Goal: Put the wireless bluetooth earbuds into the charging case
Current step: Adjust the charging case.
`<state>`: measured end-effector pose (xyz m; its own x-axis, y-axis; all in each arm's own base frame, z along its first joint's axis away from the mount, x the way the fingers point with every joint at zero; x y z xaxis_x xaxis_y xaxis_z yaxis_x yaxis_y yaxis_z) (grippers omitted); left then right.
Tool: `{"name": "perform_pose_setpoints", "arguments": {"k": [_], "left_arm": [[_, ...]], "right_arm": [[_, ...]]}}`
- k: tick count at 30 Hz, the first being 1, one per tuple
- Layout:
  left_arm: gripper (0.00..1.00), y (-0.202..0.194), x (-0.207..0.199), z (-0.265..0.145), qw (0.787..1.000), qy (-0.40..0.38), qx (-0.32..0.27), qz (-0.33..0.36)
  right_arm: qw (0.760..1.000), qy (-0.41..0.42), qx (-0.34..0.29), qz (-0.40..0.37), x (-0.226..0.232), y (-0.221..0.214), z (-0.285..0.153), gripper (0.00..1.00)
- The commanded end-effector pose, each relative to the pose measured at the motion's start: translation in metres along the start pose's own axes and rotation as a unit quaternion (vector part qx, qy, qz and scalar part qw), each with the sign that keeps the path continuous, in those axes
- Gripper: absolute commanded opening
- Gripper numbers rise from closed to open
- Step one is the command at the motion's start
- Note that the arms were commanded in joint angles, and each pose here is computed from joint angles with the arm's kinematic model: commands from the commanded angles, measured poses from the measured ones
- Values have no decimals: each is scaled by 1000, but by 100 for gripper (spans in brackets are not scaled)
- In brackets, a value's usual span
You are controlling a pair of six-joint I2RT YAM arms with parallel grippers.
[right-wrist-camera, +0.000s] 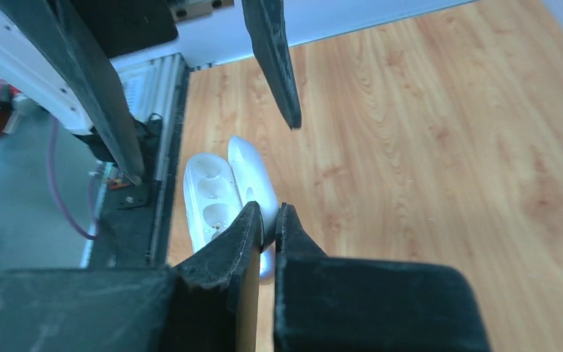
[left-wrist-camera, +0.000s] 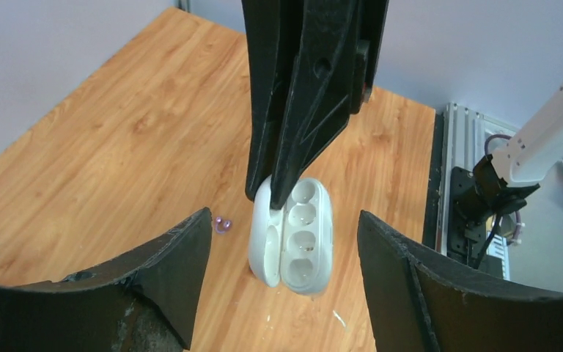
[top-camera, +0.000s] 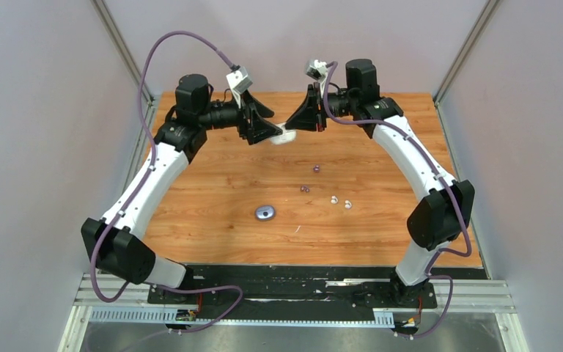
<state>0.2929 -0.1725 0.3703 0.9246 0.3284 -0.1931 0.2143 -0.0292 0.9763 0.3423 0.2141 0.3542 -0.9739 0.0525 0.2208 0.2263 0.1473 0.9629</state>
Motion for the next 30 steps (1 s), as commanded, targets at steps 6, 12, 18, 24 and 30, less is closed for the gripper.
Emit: {"name": "perform_pose_setpoints", "arguments": {"k": [6,12,18,24,30], "left_arm": [[68,25,11,-19,990,-62,92,-83],[58,20,15,-20,979,-117,157,-58],[57,19,11,-22,977,-126,168,-41],[58,23,12,-22,979,-106,170,-31],[60,34,10,-25,985,-91,145,-1]], "right_arm": [[970,-41,12,-239,25,26,1,0],[952,-40,23,-304,38,26,13,0],[949,-45,31,-309,38,25,16,0],[951,-44,38,-303,36,20,19,0],[955,-43,48,-288,34,12,21,0]]}}
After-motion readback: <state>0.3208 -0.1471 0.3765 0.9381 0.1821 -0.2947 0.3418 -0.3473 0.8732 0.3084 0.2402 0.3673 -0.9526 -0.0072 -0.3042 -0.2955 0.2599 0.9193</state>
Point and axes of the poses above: each gripper's point midway between its finger pads, its own z axis out along the fingers, its own x axis along the line the jaws close on, y = z × x, the point moved 10 cm from there along -z, back along the fingers, and after that the axes turned 2 degrees about -z, right-handed, at the moved point
